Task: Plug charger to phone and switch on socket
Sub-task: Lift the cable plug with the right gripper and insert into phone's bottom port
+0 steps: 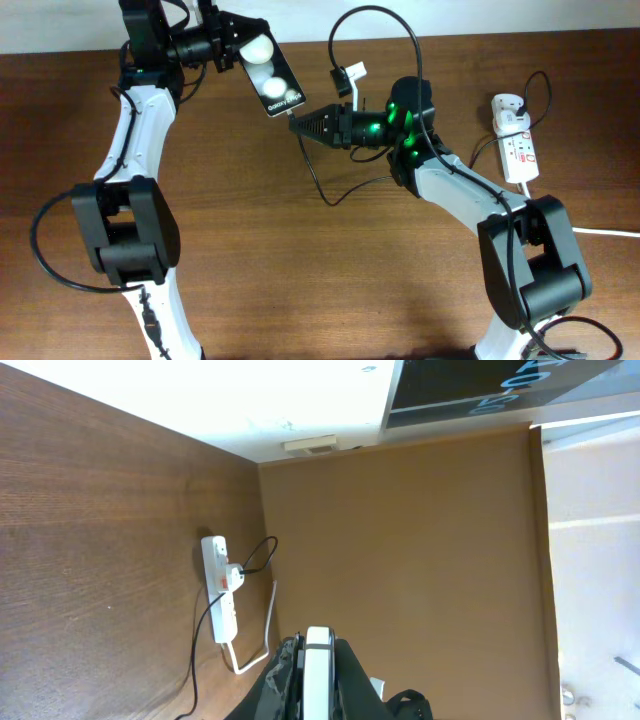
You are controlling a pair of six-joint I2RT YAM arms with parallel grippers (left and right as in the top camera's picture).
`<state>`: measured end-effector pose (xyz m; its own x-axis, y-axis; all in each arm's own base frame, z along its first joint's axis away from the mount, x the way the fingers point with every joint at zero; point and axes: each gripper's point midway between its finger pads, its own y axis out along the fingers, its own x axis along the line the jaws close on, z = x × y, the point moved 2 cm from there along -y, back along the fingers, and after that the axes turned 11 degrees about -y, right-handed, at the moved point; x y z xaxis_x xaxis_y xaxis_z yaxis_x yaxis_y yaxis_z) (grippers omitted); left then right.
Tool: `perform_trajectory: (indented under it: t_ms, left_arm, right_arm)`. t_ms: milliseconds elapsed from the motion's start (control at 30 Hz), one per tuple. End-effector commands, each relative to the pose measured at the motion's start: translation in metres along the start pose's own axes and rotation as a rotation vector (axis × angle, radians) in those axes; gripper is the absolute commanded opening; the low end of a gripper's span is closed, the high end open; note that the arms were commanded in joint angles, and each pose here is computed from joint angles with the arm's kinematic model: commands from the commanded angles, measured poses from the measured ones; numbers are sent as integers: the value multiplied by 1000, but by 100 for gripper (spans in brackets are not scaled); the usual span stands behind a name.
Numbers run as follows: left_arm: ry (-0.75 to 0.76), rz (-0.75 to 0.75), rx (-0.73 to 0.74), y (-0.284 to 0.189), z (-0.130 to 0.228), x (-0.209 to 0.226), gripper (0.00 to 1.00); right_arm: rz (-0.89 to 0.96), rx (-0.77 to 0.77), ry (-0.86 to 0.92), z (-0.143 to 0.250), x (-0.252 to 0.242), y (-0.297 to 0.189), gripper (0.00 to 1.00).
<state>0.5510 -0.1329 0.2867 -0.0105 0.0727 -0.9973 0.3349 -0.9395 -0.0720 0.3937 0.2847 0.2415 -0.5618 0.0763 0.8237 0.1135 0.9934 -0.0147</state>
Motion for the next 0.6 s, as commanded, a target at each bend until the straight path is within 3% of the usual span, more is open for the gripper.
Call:
perform_trajectory:
  t_ms: [0, 267, 567]
  left_arm:
    - [20, 11, 36, 8, 7, -7, 0]
    - [20, 11, 38, 8, 8, -7, 0]
    - [5, 10, 31, 8, 6, -6, 0]
  right_arm:
    - [-3, -26, -32, -9, 12, 0, 4]
    - [-4, -13, 6, -6, 7, 1, 4]
    - [-34, -11, -69, -5, 4, 3, 4]
